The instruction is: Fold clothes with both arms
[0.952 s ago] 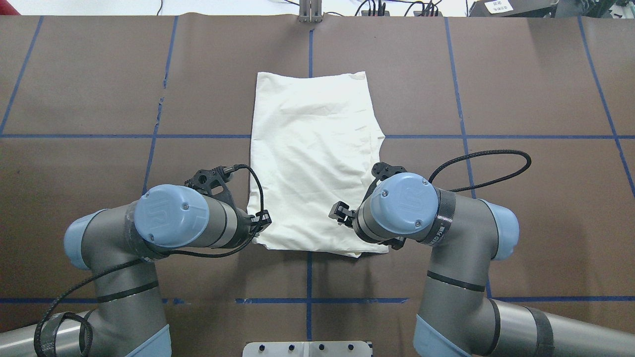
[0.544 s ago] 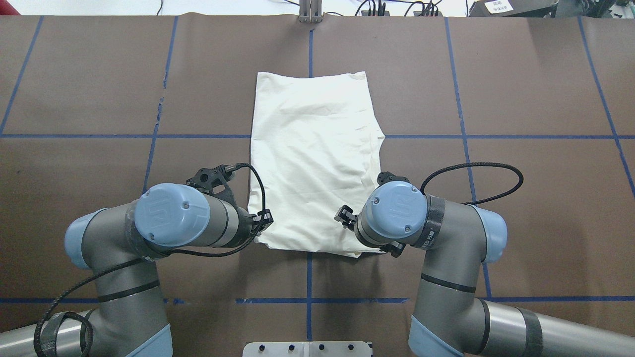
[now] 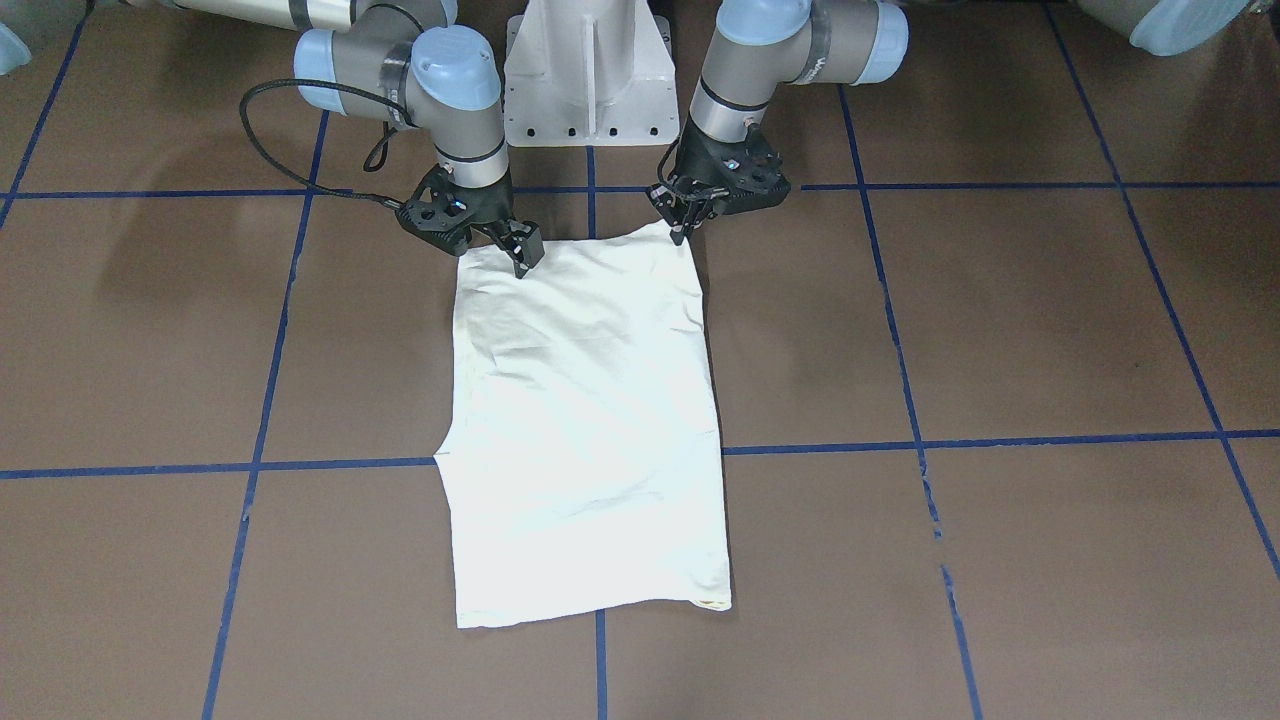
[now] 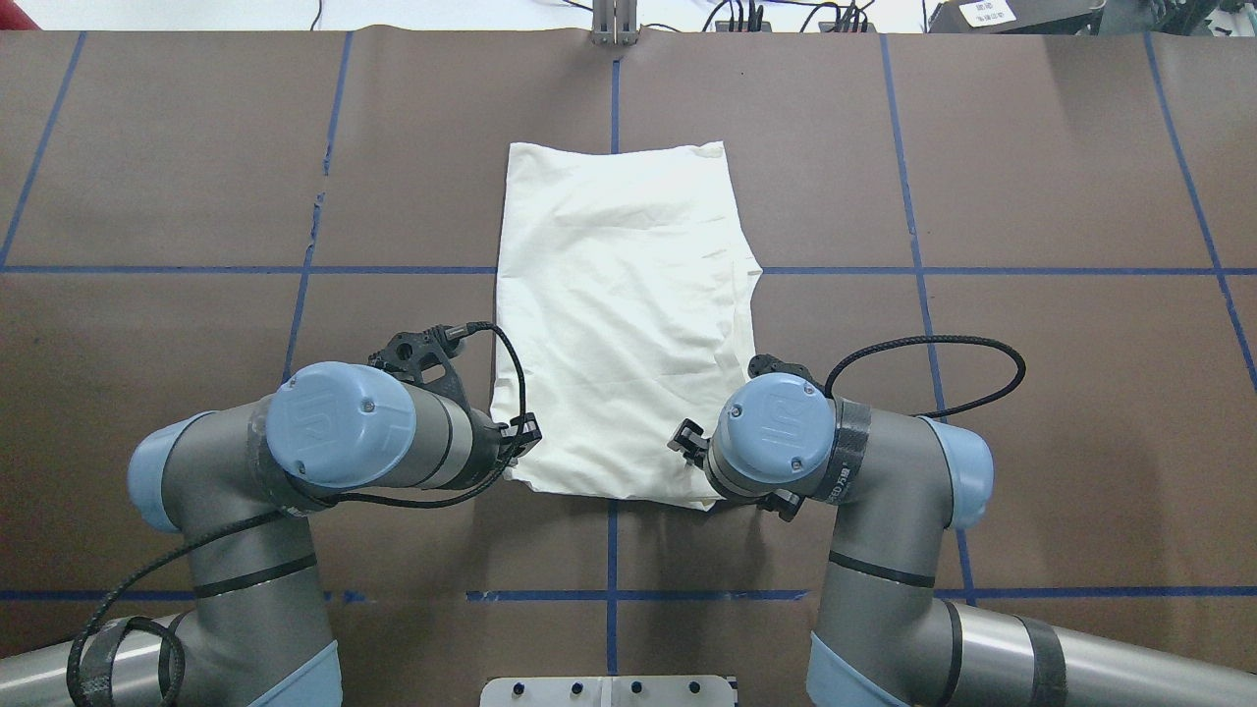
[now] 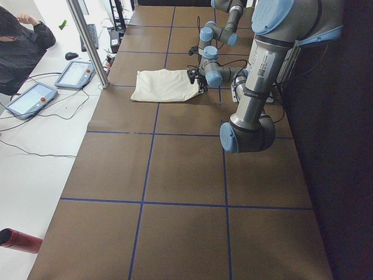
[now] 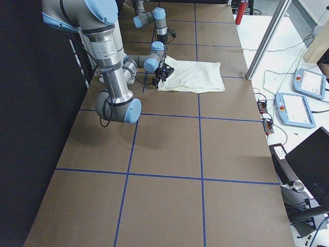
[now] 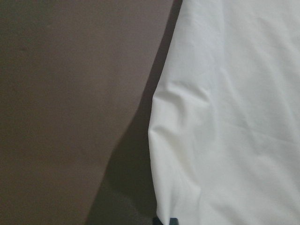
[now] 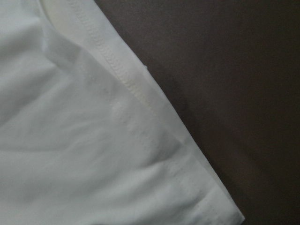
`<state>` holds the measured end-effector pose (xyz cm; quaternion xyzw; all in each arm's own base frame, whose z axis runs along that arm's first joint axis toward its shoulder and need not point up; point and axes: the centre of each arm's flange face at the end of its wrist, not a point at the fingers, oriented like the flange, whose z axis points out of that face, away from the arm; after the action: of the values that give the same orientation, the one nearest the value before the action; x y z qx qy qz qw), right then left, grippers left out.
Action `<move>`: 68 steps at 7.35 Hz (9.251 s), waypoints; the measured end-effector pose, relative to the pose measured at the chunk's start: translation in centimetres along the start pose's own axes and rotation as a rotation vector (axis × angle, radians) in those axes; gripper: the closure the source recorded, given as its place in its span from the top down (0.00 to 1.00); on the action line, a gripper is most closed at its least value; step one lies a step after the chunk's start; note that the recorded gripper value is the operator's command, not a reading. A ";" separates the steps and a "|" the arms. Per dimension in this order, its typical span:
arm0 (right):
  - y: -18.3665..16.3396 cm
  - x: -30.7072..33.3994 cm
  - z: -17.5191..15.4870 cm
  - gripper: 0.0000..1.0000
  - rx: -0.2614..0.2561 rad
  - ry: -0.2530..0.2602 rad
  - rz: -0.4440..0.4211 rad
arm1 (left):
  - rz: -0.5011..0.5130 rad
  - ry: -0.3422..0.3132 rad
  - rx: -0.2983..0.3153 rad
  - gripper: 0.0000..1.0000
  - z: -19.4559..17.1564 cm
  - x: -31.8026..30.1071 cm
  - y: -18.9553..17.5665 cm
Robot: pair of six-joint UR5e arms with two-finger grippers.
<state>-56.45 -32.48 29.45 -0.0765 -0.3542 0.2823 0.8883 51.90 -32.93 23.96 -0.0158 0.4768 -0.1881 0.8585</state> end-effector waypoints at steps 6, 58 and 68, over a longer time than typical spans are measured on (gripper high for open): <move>0.2 -0.1 0.3 0.00 -0.003 0.001 -0.007 | 0.000 0.001 0.001 0.00 0.0 0.0 0.0; -56.5 54.3 -15.6 1.00 -0.052 -0.008 -0.626 | 0.854 -0.356 0.104 1.00 -27.5 -48.1 -45.7; -52.0 48.4 -13.6 1.00 0.003 -0.040 -0.494 | 0.623 -0.271 -0.126 1.00 -25.0 -52.2 -42.0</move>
<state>4.50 -47.80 65.27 0.0196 -0.3792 0.0585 0.9233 -6.45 -50.48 61.41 0.0526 0.3510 0.1170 0.9276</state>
